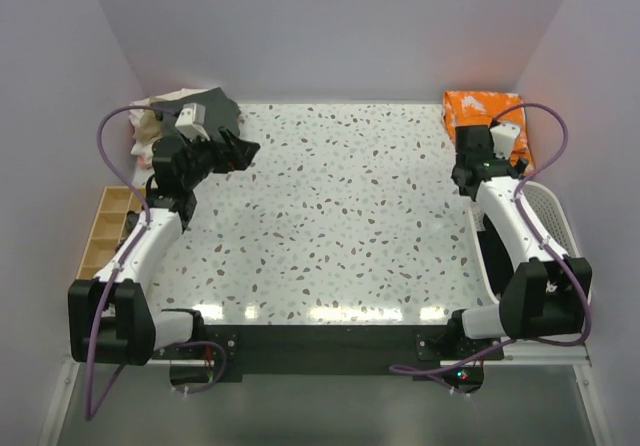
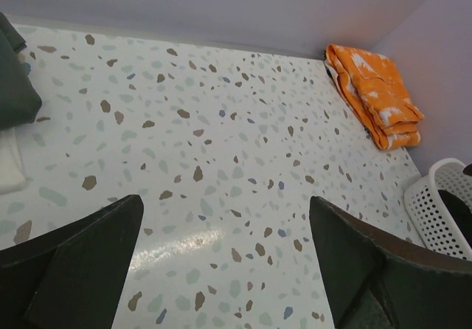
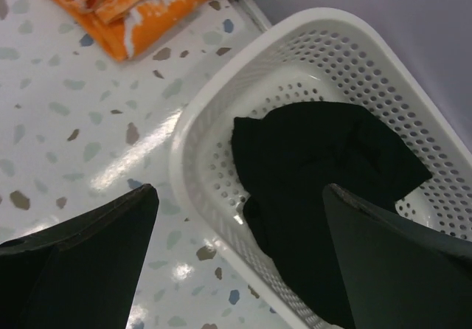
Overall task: Fold and stack the t-shirts
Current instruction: Grab crumpled tshirt from bin with the right arm
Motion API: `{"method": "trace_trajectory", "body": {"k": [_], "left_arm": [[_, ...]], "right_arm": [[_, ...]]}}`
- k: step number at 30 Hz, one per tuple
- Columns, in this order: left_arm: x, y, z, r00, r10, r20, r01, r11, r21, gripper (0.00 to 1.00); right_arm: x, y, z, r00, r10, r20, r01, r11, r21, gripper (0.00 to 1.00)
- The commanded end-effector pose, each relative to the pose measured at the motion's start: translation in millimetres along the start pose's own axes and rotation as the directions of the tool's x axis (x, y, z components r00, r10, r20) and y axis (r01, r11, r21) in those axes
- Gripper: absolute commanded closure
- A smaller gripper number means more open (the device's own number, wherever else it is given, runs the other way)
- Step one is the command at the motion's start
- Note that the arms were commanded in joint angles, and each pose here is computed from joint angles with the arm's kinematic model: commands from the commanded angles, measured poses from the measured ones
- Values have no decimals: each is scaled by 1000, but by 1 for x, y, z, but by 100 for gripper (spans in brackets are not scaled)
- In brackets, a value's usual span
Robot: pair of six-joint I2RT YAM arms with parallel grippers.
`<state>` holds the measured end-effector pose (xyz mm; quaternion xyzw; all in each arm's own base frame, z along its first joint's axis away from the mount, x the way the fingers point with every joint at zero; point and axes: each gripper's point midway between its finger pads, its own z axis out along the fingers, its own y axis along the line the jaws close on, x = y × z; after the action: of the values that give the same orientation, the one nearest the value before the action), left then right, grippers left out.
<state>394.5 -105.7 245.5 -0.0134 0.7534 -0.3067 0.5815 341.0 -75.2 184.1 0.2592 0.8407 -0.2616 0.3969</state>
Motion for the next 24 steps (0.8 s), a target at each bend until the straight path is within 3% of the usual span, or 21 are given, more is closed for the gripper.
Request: {"method": "trace_trajectory", "body": {"k": [1, 7, 15, 24], "left_arm": [[9, -7, 12, 998, -12, -58, 17, 996, 86, 0], [27, -10, 24, 991, -37, -128, 54, 990, 133, 0], [53, -22, 34, 980, -33, -195, 69, 981, 181, 0], [62, -15, 37, 970, -40, -241, 77, 986, 145, 0]], "right_arm": [[15, -44, 19, 997, 58, -45, -49, 985, 166, 1], [60, -87, 47, 976, 174, -131, -133, 952, 276, 1], [110, -91, 73, 923, 240, -300, -164, 952, 258, 2], [159, -80, 97, 859, 255, -443, -153, 955, 253, 21]]}}
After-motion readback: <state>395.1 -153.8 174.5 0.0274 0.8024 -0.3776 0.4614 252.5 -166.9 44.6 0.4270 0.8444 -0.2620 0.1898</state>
